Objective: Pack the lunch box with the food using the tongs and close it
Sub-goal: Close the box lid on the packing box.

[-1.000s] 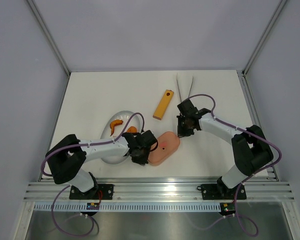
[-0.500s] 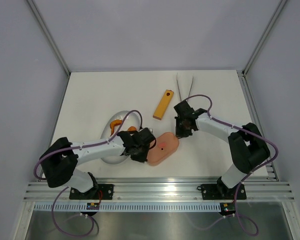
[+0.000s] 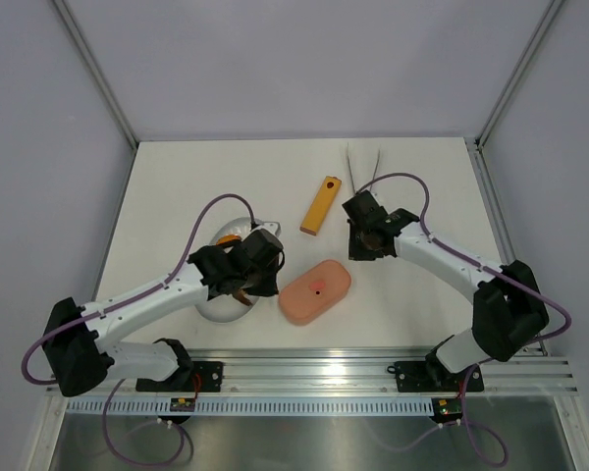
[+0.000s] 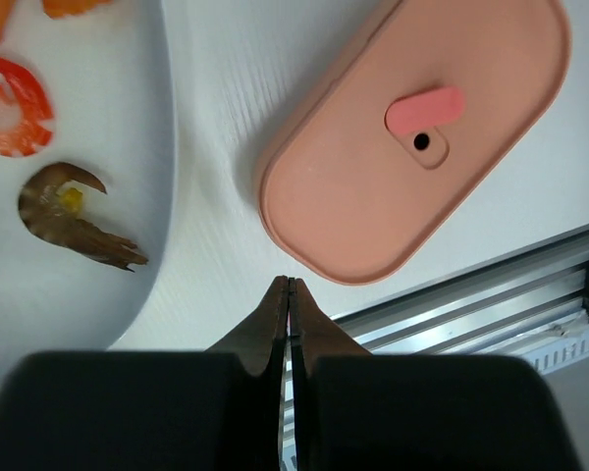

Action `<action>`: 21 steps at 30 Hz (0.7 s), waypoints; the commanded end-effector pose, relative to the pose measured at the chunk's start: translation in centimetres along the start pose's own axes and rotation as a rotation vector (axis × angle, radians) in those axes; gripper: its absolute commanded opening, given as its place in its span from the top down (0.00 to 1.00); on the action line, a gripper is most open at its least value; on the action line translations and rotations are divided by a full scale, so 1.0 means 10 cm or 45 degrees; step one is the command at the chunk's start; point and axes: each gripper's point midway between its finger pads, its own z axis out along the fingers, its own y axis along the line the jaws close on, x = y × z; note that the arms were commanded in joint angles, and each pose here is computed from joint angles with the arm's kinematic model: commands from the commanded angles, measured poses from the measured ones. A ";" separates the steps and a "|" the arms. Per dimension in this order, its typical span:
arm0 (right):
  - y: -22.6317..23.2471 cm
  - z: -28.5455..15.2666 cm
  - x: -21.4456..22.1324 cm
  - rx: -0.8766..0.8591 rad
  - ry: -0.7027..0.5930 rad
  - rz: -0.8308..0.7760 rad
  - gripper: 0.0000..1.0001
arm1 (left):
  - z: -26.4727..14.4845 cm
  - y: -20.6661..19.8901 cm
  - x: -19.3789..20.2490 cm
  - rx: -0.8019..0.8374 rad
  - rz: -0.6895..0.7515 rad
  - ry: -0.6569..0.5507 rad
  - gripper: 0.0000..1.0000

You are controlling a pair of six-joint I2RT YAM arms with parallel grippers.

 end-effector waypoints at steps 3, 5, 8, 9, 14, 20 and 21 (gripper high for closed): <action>0.29 -0.45 -0.27 -0.047 -0.185 -0.073 1.00 | -0.24 0.04 -0.40 0.009 -0.058 -0.173 1.00; 0.41 -0.41 -0.16 -0.078 -0.155 -0.120 1.00 | -0.22 0.06 -0.43 0.014 -0.087 -0.176 1.00; 0.54 -0.27 0.07 -0.106 -0.080 -0.161 1.00 | -0.18 0.06 -0.41 0.018 -0.105 -0.168 1.00; 0.58 -0.23 0.13 -0.112 -0.061 -0.169 1.00 | -0.17 0.06 -0.41 0.016 -0.113 -0.170 1.00; 0.55 0.18 0.51 -0.044 0.070 -0.186 1.00 | -0.17 0.10 -0.40 0.008 -0.123 -0.179 1.00; 0.68 0.07 0.39 -0.090 0.046 -0.199 1.00 | -0.20 0.11 -0.42 0.009 -0.115 -0.187 1.00; 0.69 0.00 0.31 -0.093 0.015 -0.199 1.00 | -0.20 0.11 -0.42 0.006 -0.115 -0.190 1.00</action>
